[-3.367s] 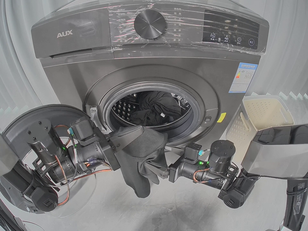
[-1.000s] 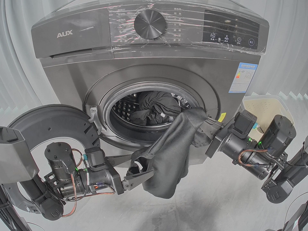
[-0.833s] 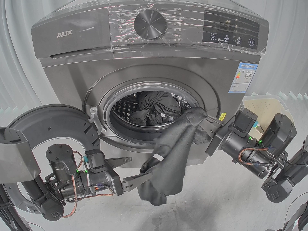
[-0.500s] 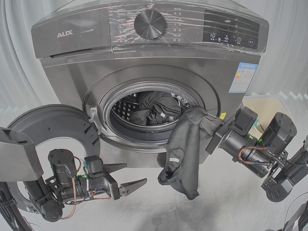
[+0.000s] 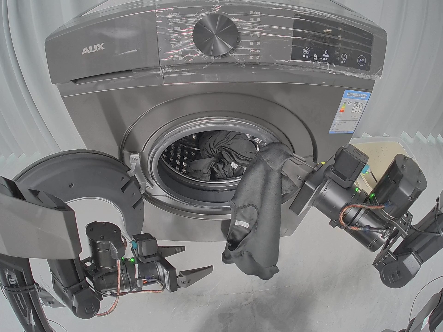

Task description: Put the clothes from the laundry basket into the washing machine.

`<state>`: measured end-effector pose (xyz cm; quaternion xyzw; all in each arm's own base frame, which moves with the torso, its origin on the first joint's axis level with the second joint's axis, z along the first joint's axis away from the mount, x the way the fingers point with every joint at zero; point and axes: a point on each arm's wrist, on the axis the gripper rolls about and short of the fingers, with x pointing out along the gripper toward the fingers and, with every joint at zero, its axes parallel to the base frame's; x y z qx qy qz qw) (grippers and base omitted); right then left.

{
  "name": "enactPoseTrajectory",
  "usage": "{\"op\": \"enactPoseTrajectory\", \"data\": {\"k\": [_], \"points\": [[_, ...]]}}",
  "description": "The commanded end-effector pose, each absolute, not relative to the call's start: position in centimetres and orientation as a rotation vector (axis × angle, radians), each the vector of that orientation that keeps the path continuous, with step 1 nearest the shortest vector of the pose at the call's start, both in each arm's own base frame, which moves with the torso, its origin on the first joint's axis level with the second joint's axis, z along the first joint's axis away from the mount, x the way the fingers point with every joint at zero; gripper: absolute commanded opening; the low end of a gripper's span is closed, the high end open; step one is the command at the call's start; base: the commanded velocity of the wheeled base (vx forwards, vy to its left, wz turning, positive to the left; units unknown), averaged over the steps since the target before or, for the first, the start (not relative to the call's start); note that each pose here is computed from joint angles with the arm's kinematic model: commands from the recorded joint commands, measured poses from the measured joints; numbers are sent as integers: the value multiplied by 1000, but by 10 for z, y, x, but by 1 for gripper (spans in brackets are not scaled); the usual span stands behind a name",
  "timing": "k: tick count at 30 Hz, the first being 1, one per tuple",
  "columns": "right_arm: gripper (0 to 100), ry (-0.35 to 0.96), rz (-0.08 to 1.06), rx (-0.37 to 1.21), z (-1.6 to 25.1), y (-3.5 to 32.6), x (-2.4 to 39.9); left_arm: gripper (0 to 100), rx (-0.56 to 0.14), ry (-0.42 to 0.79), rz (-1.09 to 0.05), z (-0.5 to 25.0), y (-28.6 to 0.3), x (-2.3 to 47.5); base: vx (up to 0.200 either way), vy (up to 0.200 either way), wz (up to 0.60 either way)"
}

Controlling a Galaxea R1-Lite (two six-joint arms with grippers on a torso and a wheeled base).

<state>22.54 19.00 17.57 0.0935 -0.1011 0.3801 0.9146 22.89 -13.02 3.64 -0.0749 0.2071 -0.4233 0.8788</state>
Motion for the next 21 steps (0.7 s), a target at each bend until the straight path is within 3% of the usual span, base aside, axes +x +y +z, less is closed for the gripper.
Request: {"op": "enactPoseTrajectory", "data": {"k": [1, 12, 21], "points": [[0, -223, 790, 199, 179, 195, 226, 100, -131, 465, -879, 21, -133, 235, 0, 0, 0], [0, -192, 732, 202, 176, 200, 225, 100, -109, 460, -877, 15, -134, 241, 0, 0, 0], [0, -188, 759, 209, 185, 211, 222, 100, -102, 433, -880, 10, -141, 255, 0, 0, 0]]}}
